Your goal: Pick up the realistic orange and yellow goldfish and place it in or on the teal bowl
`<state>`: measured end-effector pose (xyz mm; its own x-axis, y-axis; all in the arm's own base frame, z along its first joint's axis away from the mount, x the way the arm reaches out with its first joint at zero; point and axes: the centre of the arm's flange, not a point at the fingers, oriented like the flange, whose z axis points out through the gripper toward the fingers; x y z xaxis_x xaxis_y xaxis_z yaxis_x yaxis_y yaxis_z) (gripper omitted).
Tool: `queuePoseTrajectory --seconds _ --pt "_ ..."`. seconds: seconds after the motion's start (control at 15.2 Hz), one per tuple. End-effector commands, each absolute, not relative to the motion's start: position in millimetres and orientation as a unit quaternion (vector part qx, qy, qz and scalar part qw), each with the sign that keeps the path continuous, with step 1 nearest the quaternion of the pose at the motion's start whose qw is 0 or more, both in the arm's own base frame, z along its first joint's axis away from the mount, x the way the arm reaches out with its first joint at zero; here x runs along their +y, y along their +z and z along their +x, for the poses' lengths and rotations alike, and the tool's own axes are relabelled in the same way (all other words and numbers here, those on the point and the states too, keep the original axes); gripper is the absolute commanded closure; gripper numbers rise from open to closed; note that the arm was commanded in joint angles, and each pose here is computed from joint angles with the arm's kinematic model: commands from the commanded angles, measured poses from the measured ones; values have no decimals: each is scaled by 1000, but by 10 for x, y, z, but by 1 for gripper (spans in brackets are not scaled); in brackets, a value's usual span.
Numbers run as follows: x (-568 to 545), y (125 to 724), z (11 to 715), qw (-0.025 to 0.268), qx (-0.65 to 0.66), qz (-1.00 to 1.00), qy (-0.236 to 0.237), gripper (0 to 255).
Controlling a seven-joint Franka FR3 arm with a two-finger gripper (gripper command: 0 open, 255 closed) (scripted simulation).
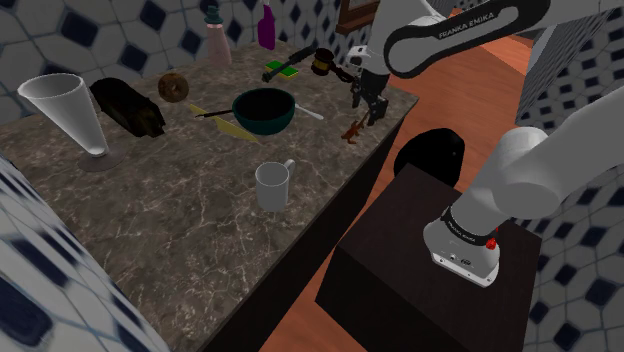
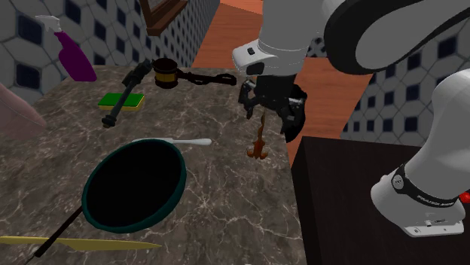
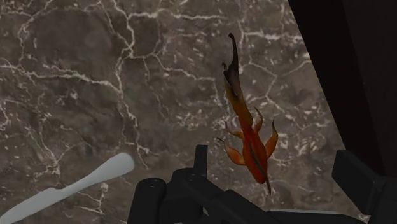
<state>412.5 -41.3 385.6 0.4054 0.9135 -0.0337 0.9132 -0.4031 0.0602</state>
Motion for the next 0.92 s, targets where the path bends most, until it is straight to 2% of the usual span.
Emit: queuePoseTrajectory --seconds 0.0,0.4,0.86 --pt "-419 3744 4177 37 559 828 2 0" --pt "-439 3397 4192 37 559 828 2 0" --pt "-439 3397 4192 37 559 828 2 0"
